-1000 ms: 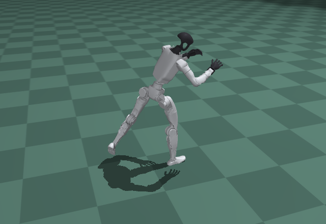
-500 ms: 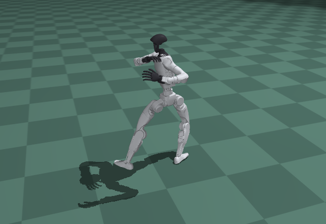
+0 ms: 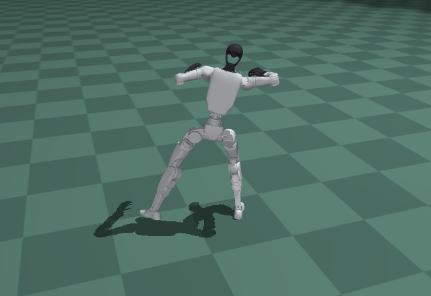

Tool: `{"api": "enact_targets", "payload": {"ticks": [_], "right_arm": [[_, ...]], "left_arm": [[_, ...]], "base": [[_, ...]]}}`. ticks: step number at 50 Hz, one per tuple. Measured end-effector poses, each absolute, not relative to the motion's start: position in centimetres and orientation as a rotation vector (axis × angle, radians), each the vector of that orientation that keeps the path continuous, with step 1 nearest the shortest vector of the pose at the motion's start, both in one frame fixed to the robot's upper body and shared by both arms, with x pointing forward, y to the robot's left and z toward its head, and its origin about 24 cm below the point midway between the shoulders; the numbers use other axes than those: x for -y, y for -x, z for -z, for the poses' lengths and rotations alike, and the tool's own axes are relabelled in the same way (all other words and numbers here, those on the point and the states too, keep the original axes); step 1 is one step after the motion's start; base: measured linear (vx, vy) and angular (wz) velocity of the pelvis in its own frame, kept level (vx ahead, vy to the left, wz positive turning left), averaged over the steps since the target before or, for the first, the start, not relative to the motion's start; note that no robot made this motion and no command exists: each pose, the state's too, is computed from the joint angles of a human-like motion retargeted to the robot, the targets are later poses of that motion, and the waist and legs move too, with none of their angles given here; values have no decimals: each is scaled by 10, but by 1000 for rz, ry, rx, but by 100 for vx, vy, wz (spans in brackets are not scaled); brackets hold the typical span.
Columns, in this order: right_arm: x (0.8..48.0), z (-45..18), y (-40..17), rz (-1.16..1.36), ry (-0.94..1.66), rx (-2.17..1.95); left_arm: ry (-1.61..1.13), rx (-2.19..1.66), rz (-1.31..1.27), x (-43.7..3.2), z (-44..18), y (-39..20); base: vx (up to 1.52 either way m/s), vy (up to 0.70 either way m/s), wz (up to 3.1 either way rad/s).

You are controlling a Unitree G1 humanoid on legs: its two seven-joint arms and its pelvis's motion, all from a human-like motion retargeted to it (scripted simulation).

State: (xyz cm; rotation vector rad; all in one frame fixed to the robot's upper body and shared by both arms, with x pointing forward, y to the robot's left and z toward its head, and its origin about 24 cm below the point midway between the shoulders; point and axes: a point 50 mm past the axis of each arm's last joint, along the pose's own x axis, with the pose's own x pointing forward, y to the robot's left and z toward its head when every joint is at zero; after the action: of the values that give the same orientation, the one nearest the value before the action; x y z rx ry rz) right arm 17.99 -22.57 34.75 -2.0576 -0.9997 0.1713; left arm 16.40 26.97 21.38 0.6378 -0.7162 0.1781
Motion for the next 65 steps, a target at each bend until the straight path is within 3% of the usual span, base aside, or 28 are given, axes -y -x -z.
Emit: {"api": "enact_targets", "payload": {"ticks": [4, 9, 16, 21, 29, 33, 37, 39, 42, 44, 48, 51, 56, 59, 62, 65], "right_arm": [[211, -355, -182, -138, 2068, 1168], [179, -362, -180, -158, 1934, 1425], [164, -373, -168, -199, 1981, 1443], [170, -374, -180, -153, 1850, 1391], [162, -335, -183, -161, 1396, 1448], [199, -297, -167, 110, 984, 1320], [221, -255, -174, 287, 602, 1097], [221, -238, -180, 317, 519, 1019], [216, -223, -184, 279, 530, 942], [215, -216, -183, 270, 563, 906], [214, -218, -189, 342, 634, 928], [219, -257, -202, 406, 787, 1053], [222, -382, -238, 669, 1034, 1325], [218, -449, -280, 796, 1024, 1254], [194, -465, -299, 619, 779, 1212], [149, -440, -283, 354, 634, 1371]], "left_arm": [[-998, 915, -123, -265, -272, -188], [-1260, 1243, -52, -225, -341, -195], [-1202, 1404, 212, -167, -345, -203], [-1112, 1356, 291, -157, -328, -207], [-1006, 1406, 116, -151, -324, -199], [-983, 1516, 86, -103, -370, -231], [-1348, 1349, -188, -35, -427, -319], [-1616, 1094, -414, -37, -441, -361], [-1831, 695, -427, -59, -448, -378], [-1825, 803, -393, -49, -462, -367], [-1307, 1462, -254, -8, -469, -302], [-908, 1651, -41, -15, -442, -252], [-436, 1514, 195, -84, -344, -219], [-184, 1284, 264, -95, -293, -222], [75, 1080, 301, -92, -259, -230], [202, 1037, 350, -77, -251, -222]], "base": [[-1, 2, -263], [7, 2, -245], [6, -1, -122], [-2, 4, -67], [-3, 8, -8], [-12, 7, 40], [-18, 16, 76], [-21, 20, 55], [-21, 19, -2], [-18, 15, -54], [-13, 12, -45], [-5, 7, 12], [1, -11, -34], [5, -28, -80], [17, -34, -16], [32, -36, -3]]}}
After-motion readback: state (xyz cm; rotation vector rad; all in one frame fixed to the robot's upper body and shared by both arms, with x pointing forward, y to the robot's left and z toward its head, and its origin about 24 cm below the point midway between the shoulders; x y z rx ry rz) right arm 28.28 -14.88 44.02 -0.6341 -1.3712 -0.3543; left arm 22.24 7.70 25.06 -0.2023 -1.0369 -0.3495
